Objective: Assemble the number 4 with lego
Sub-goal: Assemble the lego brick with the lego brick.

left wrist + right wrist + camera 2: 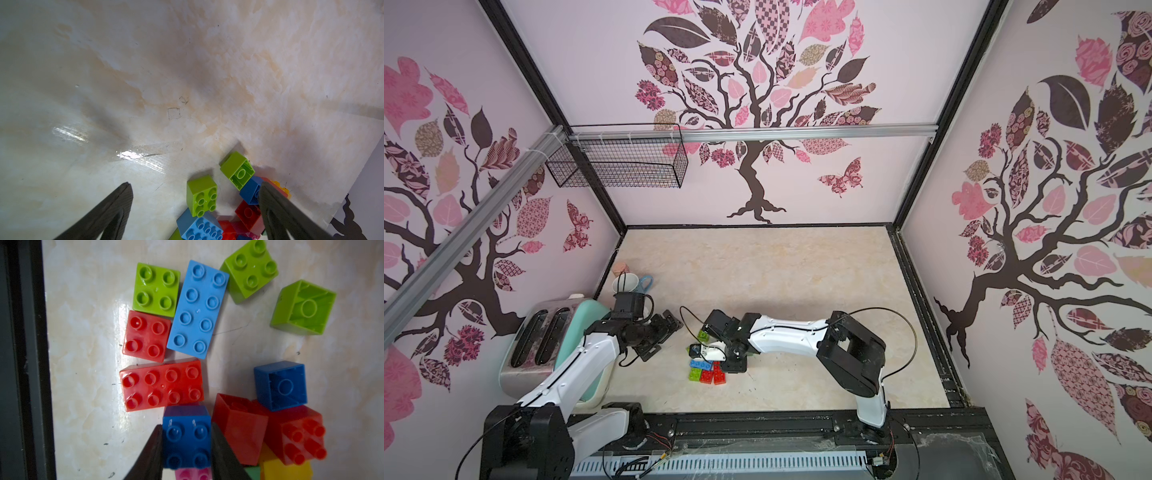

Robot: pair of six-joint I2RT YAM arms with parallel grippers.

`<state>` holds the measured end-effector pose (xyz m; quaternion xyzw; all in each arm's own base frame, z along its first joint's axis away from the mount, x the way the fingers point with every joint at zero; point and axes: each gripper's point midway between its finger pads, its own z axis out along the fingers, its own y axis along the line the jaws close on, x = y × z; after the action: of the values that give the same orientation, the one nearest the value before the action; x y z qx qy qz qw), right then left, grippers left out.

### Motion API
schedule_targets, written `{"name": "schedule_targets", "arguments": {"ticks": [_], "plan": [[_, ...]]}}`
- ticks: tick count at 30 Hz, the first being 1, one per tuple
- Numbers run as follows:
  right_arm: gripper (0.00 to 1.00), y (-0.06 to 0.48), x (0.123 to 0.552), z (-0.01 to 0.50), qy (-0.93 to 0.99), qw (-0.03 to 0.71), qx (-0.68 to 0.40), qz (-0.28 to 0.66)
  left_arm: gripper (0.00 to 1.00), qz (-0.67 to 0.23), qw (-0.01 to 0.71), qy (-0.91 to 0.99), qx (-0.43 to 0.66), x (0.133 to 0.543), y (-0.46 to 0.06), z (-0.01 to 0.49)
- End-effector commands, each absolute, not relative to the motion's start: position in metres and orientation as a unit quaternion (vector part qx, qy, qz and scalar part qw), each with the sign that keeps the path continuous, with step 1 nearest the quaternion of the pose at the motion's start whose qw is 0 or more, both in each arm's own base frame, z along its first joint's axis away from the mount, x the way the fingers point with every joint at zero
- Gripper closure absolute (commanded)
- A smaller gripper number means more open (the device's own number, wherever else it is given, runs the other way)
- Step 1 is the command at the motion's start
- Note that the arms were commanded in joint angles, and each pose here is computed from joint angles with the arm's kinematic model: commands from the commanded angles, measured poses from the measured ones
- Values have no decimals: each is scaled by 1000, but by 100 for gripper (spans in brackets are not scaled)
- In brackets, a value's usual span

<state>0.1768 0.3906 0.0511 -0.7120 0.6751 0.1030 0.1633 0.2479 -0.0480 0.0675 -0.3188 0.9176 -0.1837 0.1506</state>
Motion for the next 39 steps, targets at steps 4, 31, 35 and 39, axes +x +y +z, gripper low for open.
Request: {"name": "schedule_targets", "arguments": {"ticks": [4,31,35,39], "plan": [[100,373,173,29,678,129,-718,92,2,-182,167,918,-309,255,-47,77],[100,346,168,7,654,109,-743,97,2,-177,163,920,-309,254,-46,76],[100,331,158,-13,667,78,-734,102,2,-174,162,920,-310,254,-45,75],[100,320,158,-19,680,71,-723,100,2,-173,160,921,-310,254,-45,74]]}}
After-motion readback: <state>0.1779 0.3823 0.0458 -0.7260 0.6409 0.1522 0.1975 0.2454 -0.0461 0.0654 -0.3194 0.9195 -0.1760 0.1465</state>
